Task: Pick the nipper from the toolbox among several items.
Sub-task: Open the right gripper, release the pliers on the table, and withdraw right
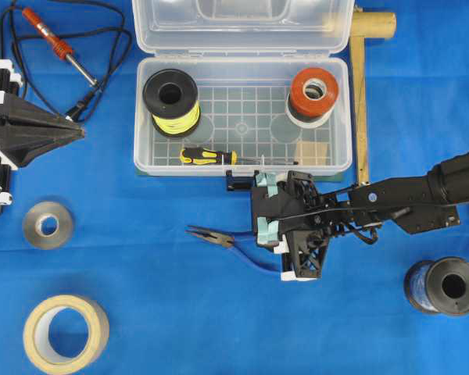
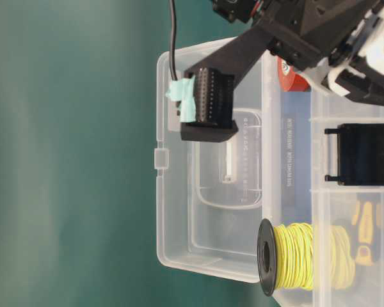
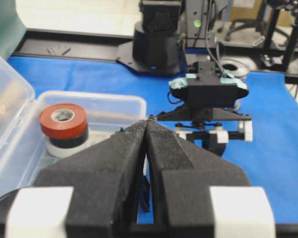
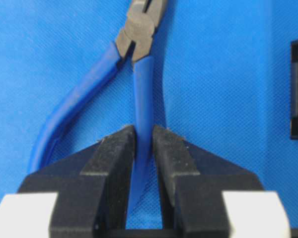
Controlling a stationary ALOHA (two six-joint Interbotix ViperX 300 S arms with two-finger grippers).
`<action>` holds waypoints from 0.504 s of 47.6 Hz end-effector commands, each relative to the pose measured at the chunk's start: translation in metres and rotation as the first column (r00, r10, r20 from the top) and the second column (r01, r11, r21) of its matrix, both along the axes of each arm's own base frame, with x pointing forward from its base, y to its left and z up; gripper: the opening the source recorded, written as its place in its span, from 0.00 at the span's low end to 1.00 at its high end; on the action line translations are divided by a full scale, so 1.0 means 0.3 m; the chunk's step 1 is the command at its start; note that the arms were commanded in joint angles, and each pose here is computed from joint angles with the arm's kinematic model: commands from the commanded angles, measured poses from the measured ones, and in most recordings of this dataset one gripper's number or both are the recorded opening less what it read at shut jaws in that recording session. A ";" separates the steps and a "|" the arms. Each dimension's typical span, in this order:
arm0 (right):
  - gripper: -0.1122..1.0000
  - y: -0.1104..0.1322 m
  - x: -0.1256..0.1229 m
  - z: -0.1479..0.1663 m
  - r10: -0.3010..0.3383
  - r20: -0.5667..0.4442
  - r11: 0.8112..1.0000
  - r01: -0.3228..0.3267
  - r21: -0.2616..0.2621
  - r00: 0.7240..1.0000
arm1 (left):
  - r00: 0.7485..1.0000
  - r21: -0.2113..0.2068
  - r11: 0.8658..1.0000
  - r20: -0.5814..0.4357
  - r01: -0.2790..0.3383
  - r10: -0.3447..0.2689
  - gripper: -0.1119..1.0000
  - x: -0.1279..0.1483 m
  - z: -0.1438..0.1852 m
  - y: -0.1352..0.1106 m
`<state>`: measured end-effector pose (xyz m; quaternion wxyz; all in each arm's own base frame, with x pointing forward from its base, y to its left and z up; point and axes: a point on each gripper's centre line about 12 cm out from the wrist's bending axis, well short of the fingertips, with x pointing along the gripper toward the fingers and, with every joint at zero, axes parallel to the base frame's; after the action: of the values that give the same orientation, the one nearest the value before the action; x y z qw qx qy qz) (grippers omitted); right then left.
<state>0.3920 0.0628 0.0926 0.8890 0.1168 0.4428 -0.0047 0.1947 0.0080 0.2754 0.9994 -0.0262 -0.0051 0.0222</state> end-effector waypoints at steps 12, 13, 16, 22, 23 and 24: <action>0.83 -0.011 -0.022 0.247 0.033 0.099 0.999 -0.030 -0.032 0.995 | 1.000 -0.003 1.000 0.011 0.000 0.000 0.10 0.004 0.014 0.000; 0.85 -0.013 -0.028 0.269 0.037 0.110 0.999 -0.033 -0.036 0.993 | 1.000 -0.003 1.000 0.011 0.000 0.000 0.10 0.004 0.014 0.000; 0.81 -0.021 -0.052 0.338 0.045 0.150 0.998 -0.038 -0.048 0.988 | 1.000 -0.002 1.000 0.014 0.000 0.001 0.10 0.003 0.015 0.000; 0.79 -0.054 -0.121 0.468 0.061 0.224 0.995 -0.041 -0.093 0.973 | 1.000 -0.003 1.000 0.012 0.000 0.000 0.10 0.002 0.014 0.000; 0.79 -0.063 -0.134 0.483 0.060 0.233 0.994 -0.038 -0.099 0.971 | 1.000 -0.003 1.000 0.014 0.000 0.000 0.10 0.002 0.016 0.000; 0.79 -0.071 -0.148 0.494 0.059 0.238 0.994 -0.035 -0.106 0.970 | 1.000 -0.003 1.000 0.012 -0.002 0.002 0.10 0.001 0.014 0.001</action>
<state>0.3595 0.0492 0.2125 0.9283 0.0681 0.3654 0.0111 0.1942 0.0077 0.2754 0.9994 -0.0262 -0.0058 0.0214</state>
